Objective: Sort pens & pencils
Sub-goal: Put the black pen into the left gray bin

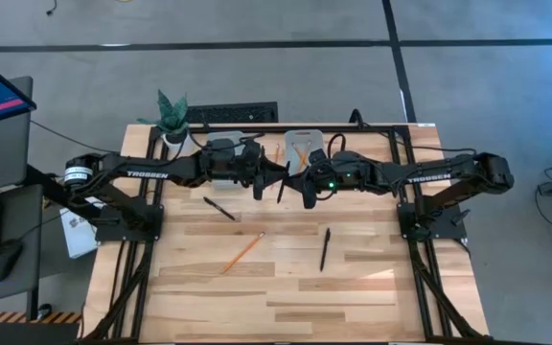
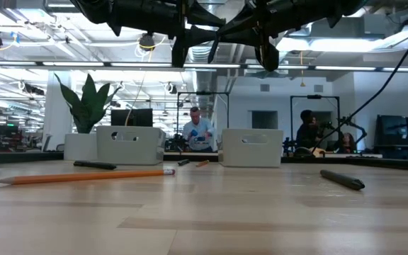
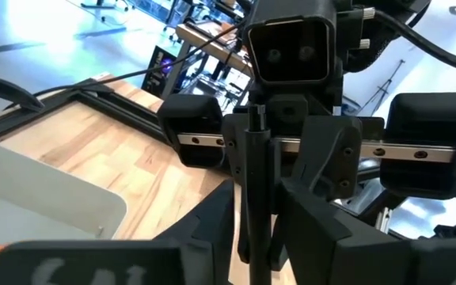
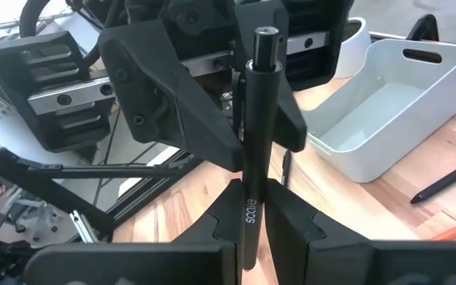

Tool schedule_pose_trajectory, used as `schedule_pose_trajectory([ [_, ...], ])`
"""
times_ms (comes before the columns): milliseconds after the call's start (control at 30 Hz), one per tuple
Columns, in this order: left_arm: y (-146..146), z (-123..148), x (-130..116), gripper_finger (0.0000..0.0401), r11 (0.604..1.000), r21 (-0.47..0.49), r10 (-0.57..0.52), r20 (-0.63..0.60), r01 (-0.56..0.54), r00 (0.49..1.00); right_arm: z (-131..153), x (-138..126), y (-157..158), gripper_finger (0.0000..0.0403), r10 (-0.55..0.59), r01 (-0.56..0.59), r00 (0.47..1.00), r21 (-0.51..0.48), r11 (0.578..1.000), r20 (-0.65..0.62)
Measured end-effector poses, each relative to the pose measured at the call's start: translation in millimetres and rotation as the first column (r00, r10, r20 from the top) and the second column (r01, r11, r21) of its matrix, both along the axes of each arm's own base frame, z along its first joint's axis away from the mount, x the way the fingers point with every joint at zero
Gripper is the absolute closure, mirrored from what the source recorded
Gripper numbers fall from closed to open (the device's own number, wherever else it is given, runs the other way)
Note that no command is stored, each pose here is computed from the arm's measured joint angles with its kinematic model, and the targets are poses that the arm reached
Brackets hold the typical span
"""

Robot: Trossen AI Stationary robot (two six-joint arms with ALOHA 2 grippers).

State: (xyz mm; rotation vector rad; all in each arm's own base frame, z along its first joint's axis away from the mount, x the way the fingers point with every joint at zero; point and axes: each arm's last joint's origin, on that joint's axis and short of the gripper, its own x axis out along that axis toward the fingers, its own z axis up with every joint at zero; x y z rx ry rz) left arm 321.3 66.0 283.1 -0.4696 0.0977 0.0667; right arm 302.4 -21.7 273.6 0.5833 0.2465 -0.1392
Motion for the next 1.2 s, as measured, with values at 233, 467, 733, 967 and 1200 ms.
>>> schedule_pose_trajectory([
  [233,0.0,0.1,0.0,0.0354,1.000,0.000,0.000,0.001,0.000,1.000,-0.2,-0.1,-0.2,0.0340,-0.002,0.002,1.000,-0.001,1.000,-0.002],
  [467,0.0,0.1,0.0,0.0363,1.000,0.002,0.001,0.000,-0.001,1.000,-0.2,-0.1,-0.2,0.0340,-0.007,0.007,1.000,-0.002,1.000,-0.001],
  [733,0.0,0.0,0.0,0.0359,1.000,0.001,0.001,-0.001,-0.001,1.000,-0.2,-0.1,-0.2,0.0340,-0.006,0.006,1.000,-0.002,1.000,-0.001],
  [967,0.2,0.0,0.0,0.0358,1.000,0.001,0.002,-0.001,-0.002,1.000,-0.1,0.0,-0.2,0.0339,-0.006,0.006,1.000,-0.002,1.000,-0.001],
  [1200,0.5,-0.8,-0.2,0.0358,1.000,-0.001,0.007,-0.008,-0.007,1.000,-0.9,-0.3,-0.1,0.0284,-0.012,0.012,1.000,0.030,0.999,-0.007],
])
